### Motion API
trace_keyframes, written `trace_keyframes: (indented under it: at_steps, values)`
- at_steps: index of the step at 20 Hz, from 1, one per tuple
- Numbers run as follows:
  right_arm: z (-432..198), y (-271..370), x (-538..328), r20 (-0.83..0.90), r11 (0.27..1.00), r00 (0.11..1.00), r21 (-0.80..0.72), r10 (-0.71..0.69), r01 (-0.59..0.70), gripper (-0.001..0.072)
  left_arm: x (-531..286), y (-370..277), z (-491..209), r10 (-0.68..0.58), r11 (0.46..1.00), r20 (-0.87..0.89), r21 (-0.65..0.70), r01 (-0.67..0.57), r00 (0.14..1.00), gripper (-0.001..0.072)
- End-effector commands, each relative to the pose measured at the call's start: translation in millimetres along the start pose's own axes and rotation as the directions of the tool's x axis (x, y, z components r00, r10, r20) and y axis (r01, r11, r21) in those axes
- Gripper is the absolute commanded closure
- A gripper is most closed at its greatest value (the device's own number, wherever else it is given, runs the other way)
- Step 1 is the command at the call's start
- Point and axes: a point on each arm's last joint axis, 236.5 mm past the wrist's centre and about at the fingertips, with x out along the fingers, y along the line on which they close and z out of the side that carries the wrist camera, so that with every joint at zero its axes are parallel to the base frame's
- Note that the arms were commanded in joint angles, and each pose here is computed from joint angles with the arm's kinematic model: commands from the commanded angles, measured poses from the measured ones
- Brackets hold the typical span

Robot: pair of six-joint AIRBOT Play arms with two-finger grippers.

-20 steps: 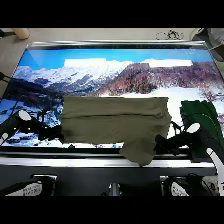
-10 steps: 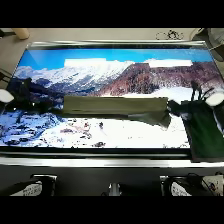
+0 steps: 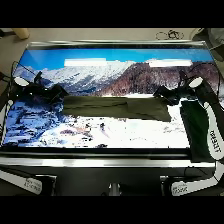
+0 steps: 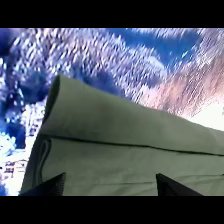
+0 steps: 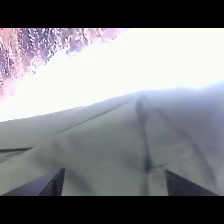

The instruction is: Fold the shirts.

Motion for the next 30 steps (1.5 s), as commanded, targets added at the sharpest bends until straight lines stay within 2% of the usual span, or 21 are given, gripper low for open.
trace_keyframes:
  at_steps: [1,3,6,8,11,12,13,14,15,16,17,20,24,27,30]
  values:
    - [-1.7,-60.0,-19.0,-0.045,0.976,0.979,-0.096,-0.199,0.194,-0.0008,-25.4,-10.5,9.2,-0.061,0.998,-0.006,0.032,0.062,0.998,0.0035]
    - [-24.1,-84.6,-18.8,-0.153,0.979,0.968,-0.021,-0.201,0.201,-0.0008,-45.1,-18.1,2.5,-0.068,0.994,-0.014,0.086,0.069,0.998,0.0036]
    - [-59.3,-66.8,14.6,-0.299,0.996,0.952,0.041,-0.061,0.076,-0.0008,-62.7,-38.7,-8.2,-0.080,0.986,-0.019,0.142,0.082,0.997,0.0040]
    - [-68.9,-46.0,35.5,-0.333,0.998,0.943,0.070,0.014,0.009,-0.0008,-72.6,-55.7,-14.0,-0.089,0.979,-0.010,0.181,0.090,0.996,0.0041]
    - [-71.3,-24.0,59.8,-0.322,0.999,0.946,0.052,0.031,-0.015,-0.0004,-84.2,-82.0,-26.7,-0.104,0.965,-0.007,0.241,0.103,0.995,0.0041]
    - [-68.0,-15.0,64.9,-0.301,0.999,0.953,0.044,0.040,-0.028,0.0086,-84.3,-89.6,-31.6,-0.108,0.960,-0.013,0.258,0.108,0.994,0.0041]
    - [-66.6,-4.7,64.3,-0.299,0.998,0.953,0.037,0.055,-0.046,0.0416,-81.4,-97.7,-37.1,-0.111,0.954,-0.024,0.276,0.114,0.994,0.0044]
    - [-63.3,7.6,58.7,-0.298,0.996,0.951,0.039,0.083,-0.075,0.0699,-74.6,-104.5,-43.1,-0.113,0.949,-0.040,0.290,0.119,0.993,0.0120]
    - [-55.5,23.9,46.4,-0.281,0.992,0.952,0.035,0.123,-0.118,0.0691,-62.5,-112.3,-49.6,-0.114,0.944,-0.054,0.304,0.125,0.992,0.0293]
    - [-44.9,37.0,30.3,-0.252,0.990,0.958,0.008,0.137,-0.139,0.0691,-46.2,-119.6,-56.8,-0.114,0.940,-0.065,0.315,0.129,0.991,0.0575]
    - [-34.4,52.8,7.3,-0.220,0.987,0.964,-0.029,0.149,-0.160,0.0692,-23.1,-129.1,-67.4,-0.114,0.934,-0.079,0.332,0.134,0.990,0.0674]
    - [-29.5,107.6,-66.8,-0.152,0.967,0.964,-0.098,0.219,-0.235,0.0692,60.9,-172.5,-124.9,-0.163,0.922,-0.185,0.321,0.217,0.969,0.0679]
    - [-67.8,152.4,-143.2,-0.155,0.940,0.956,-0.201,0.248,-0.276,0.0691,153.3,-248.6,-214.6,-0.359,0.908,-0.295,0.107,0.404,0.885,0.0679]
    - [-82.0,164.6,-182.1,-0.114,0.930,0.961,-0.246,0.252,-0.273,0.0691,194.4,-282.2,-290.4,-0.461,0.877,-0.377,-0.059,0.476,0.803,0.0679]
    - [-83.7,163.8,-189.2,-0.097,0.932,0.966,-0.257,0.240,-0.258,0.0691,206.3,-306.3,-325.9,-0.564,0.814,-0.390,-0.115,0.569,0.728,0.0682]
